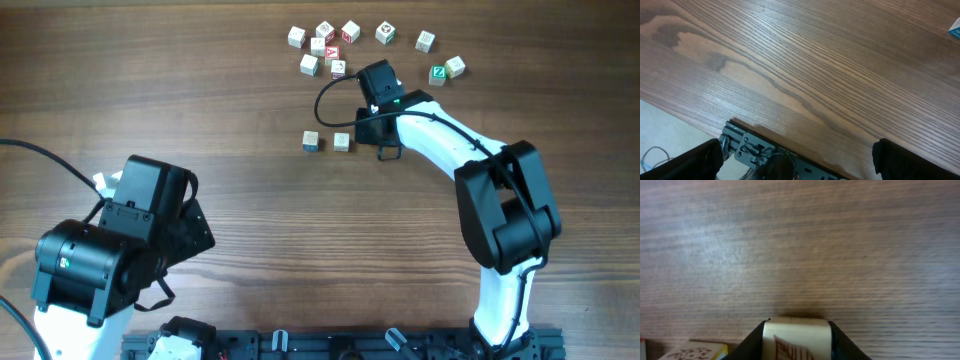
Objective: Form a horizontal line
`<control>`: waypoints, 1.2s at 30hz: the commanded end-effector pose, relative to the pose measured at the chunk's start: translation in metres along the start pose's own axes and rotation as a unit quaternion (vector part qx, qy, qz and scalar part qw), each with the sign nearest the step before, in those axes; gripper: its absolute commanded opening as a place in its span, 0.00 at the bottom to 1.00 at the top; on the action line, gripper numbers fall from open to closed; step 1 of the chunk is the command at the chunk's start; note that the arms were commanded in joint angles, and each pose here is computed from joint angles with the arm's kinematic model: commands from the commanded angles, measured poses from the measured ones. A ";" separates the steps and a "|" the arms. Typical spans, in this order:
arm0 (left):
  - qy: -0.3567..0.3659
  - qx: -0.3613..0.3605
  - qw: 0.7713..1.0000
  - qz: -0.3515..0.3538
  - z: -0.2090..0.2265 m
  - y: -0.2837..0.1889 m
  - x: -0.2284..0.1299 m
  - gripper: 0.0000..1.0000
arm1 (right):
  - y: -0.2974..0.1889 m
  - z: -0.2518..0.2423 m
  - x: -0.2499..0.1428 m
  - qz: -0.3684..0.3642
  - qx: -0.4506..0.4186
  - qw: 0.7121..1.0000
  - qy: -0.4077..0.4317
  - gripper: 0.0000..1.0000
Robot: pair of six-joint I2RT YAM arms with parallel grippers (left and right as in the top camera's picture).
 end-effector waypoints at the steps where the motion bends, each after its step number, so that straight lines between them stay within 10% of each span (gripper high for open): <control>1: -0.011 0.007 1.000 -0.005 0.003 0.000 0.001 1.00 | 0.027 0.005 -0.033 0.056 0.003 0.998 0.022 0.46; 10: -0.011 0.007 1.000 -0.005 0.003 0.000 0.001 1.00 | 0.025 0.000 -0.038 0.062 -0.019 0.997 0.035 0.61; 17: -0.011 0.007 1.000 -0.005 0.003 0.000 0.001 1.00 | 0.019 0.003 -0.018 0.034 -0.026 0.999 0.033 0.25; 36: -0.011 0.007 1.000 -0.005 0.003 0.000 0.001 1.00 | 0.013 -0.001 -0.046 0.096 -0.037 0.994 -0.029 0.22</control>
Point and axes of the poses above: each gripper's point midway between its finger pads, its own y axis out along the fingers, its own z axis along the line the jaws close on, x = y × z, the point moved 1 cm from there along -y, back along the fingers
